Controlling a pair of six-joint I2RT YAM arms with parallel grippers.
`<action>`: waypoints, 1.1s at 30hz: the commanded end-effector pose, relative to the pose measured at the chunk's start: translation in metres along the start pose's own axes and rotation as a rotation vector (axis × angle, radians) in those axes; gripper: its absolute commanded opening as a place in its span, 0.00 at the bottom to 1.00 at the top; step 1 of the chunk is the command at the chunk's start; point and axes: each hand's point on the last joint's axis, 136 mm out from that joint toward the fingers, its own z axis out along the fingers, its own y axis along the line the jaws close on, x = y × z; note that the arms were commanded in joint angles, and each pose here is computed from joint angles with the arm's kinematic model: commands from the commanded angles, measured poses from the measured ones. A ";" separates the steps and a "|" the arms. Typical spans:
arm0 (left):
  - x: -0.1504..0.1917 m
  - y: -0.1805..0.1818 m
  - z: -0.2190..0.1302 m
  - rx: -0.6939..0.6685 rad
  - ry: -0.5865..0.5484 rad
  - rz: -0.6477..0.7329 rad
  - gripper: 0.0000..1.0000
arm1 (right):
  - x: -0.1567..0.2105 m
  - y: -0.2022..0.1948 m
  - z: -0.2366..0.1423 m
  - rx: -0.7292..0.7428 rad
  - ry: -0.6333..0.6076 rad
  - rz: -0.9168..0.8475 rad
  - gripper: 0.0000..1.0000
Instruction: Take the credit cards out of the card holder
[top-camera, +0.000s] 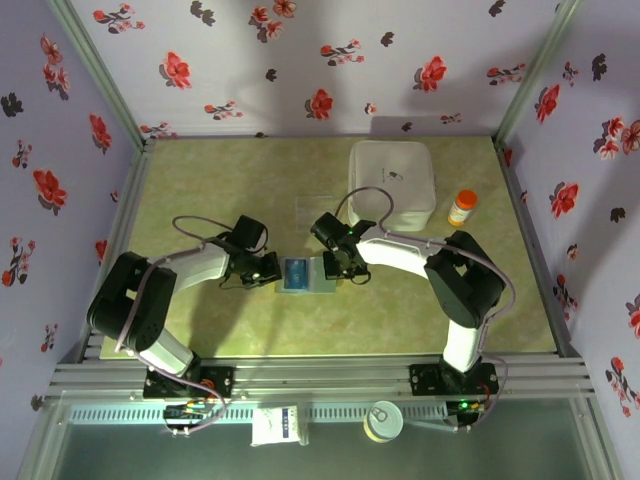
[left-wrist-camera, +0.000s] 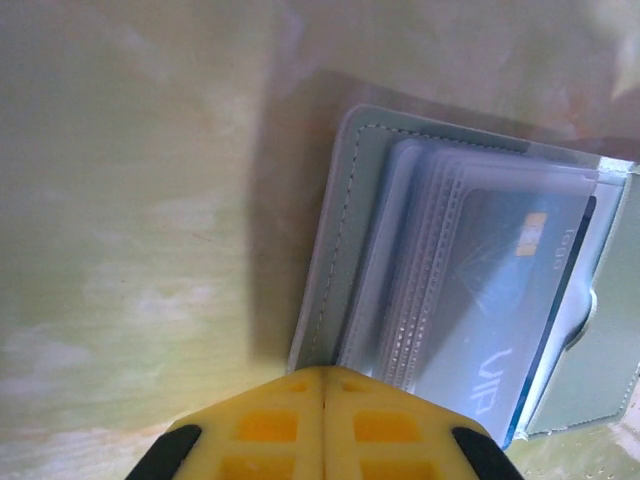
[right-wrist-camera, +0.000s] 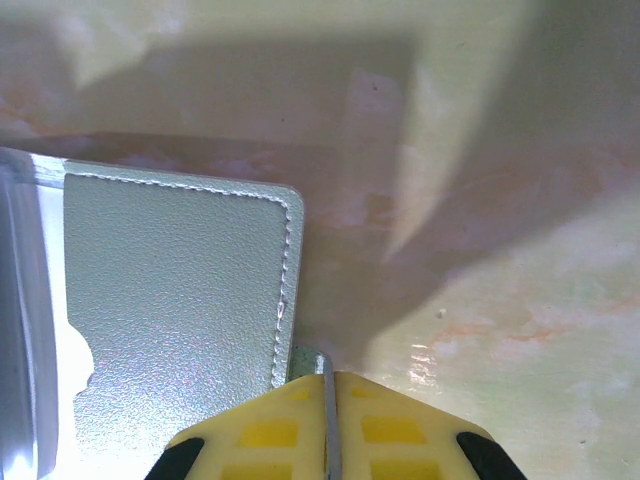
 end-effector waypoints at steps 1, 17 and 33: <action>0.008 0.013 0.006 -0.032 0.021 -0.005 0.06 | -0.001 -0.006 -0.002 0.052 0.002 -0.038 0.02; 0.014 0.022 0.009 -0.057 0.044 -0.018 0.06 | 0.009 -0.035 -0.006 0.159 0.003 -0.021 0.15; 0.017 0.022 0.008 -0.048 0.049 -0.028 0.06 | 0.015 -0.053 0.003 0.188 0.013 0.010 0.31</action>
